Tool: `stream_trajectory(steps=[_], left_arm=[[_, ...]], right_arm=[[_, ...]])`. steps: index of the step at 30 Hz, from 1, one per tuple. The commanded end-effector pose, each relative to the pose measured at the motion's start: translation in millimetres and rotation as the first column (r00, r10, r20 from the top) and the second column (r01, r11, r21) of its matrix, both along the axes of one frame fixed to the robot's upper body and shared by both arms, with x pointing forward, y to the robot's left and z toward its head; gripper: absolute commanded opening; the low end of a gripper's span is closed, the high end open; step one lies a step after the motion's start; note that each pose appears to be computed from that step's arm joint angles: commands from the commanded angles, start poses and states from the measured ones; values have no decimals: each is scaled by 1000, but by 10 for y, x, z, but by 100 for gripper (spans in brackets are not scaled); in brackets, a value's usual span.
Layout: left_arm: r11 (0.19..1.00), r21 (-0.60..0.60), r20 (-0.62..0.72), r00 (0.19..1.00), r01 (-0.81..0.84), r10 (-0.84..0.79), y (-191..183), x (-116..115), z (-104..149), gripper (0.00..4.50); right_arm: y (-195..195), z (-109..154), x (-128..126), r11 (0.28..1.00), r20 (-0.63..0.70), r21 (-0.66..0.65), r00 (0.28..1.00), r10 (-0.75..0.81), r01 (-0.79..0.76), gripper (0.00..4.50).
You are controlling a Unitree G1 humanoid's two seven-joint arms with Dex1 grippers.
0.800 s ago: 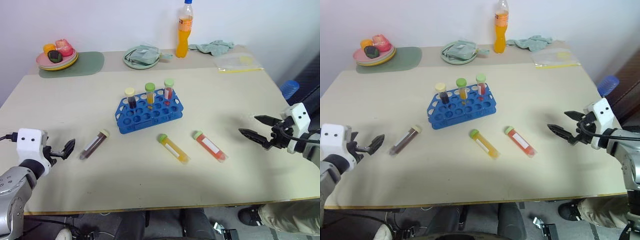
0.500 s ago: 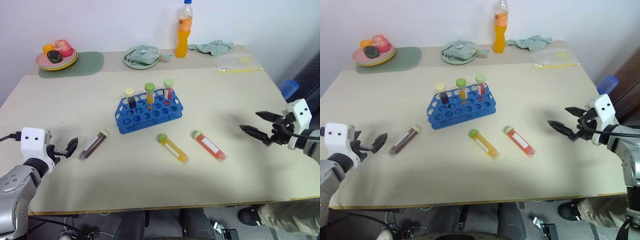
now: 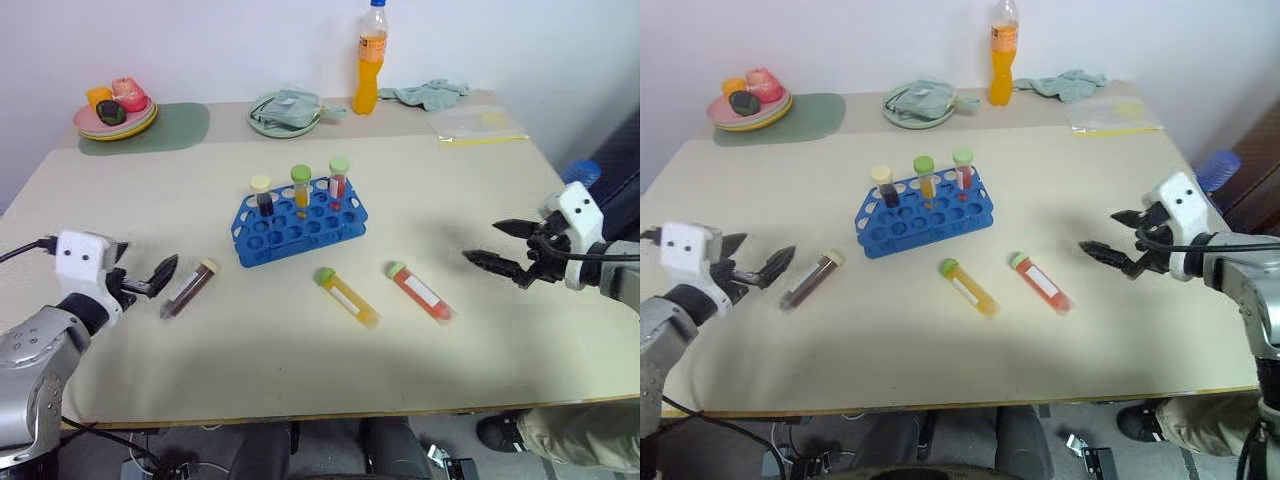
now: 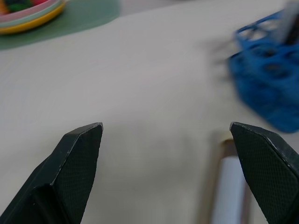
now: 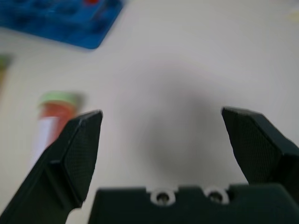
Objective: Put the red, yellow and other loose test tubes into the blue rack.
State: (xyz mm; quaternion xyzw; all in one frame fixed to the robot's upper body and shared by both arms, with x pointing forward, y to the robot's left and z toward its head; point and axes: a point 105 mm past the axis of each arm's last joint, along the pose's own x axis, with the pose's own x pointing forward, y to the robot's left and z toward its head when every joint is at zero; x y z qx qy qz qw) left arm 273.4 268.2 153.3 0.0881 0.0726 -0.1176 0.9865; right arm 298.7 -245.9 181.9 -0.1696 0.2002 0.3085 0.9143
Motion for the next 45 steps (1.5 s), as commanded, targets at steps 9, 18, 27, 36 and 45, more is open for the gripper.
stream_trajectory(steps=[9,18,27,36,45], left_arm=[[829,-31,-110,822,559,-558,-1095,-225,-183,449],[712,-45,-87,708,700,-701,-1661,-435,-267,449],[659,-50,-76,655,751,-752,-1783,-559,-269,449],[626,-55,-65,623,778,-780,-1851,-577,-247,450],[696,-62,-41,695,715,-718,-1686,-470,-204,450]], right_arm=[[640,-105,52,999,-282,-38,959,-6,-5,450],[823,-227,214,996,-448,-68,891,-74,49,450],[822,-369,147,996,-558,-89,828,-57,8,450],[812,-383,116,996,-585,-86,809,-49,-2,100],[973,18,187,995,-371,13,924,94,-96,61]])
